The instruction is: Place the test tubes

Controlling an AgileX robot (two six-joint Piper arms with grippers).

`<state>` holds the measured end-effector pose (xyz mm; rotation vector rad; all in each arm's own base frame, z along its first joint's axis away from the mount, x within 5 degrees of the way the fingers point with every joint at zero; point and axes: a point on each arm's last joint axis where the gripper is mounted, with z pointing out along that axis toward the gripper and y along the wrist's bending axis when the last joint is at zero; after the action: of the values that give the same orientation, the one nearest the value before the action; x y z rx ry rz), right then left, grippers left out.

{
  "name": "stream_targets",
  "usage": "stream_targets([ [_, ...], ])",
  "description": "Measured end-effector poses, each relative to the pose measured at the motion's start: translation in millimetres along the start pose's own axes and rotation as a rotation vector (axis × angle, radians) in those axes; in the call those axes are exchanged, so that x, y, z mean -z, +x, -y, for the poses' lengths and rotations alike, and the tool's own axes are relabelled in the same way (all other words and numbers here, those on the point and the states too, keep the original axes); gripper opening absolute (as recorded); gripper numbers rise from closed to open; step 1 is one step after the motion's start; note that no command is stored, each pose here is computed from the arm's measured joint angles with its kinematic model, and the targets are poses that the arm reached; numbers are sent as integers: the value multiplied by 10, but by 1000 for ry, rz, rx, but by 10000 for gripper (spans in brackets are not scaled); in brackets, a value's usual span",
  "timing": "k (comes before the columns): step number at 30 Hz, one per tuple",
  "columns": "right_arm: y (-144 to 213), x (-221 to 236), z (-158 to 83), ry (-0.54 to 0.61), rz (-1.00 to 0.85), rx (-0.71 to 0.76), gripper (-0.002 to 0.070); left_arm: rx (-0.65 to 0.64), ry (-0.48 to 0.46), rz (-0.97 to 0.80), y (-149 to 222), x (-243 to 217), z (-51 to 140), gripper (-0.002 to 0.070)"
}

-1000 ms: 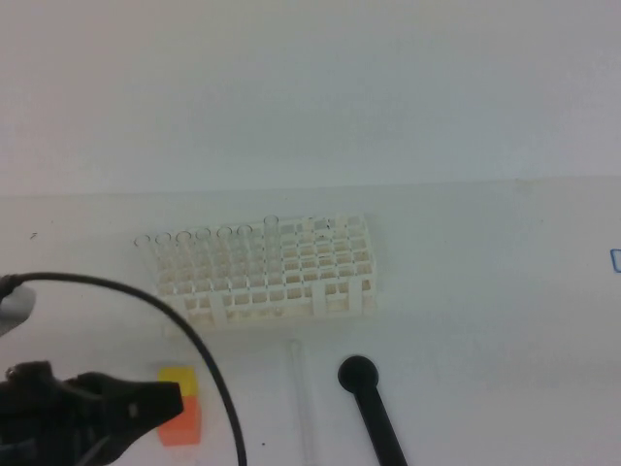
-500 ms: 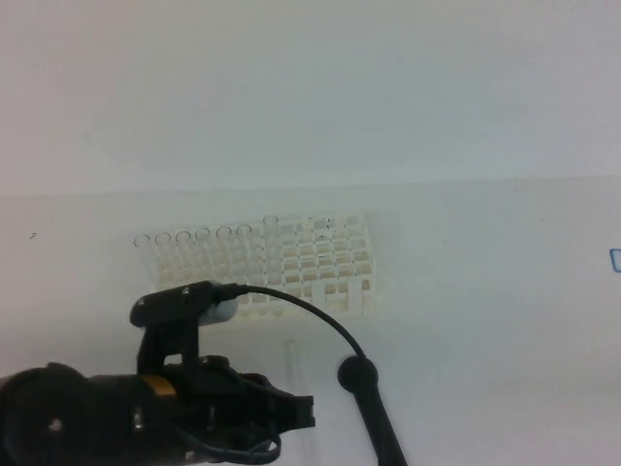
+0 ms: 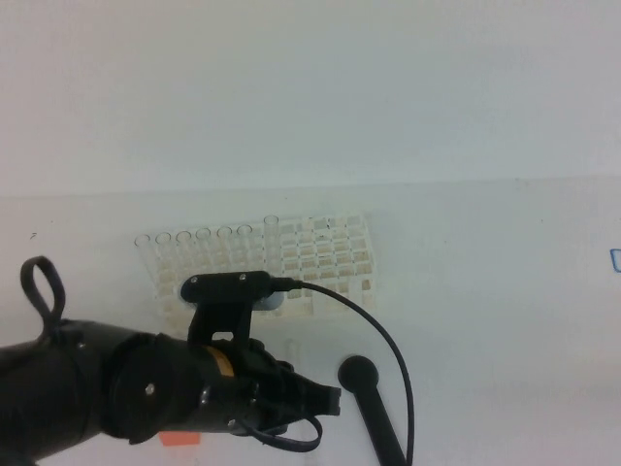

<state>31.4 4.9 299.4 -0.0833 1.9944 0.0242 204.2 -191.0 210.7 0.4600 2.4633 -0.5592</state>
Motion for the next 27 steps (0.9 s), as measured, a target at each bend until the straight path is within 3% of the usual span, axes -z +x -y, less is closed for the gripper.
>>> stream_targets([
  [4,2,0,0,0,-3,0,-1,1,-19,-97,-52,-16,43,10],
  [6,2,0,0,0,-3,0,-1,-19,-29,-122,-82,-27,53,53],
  [14,4,0,0,0,-4,0,-1,52,-75,-203,-19,-233,9,376],
  [27,9,0,-1,-1,-9,0,-1,105,-117,-265,105,-560,-68,405],
])
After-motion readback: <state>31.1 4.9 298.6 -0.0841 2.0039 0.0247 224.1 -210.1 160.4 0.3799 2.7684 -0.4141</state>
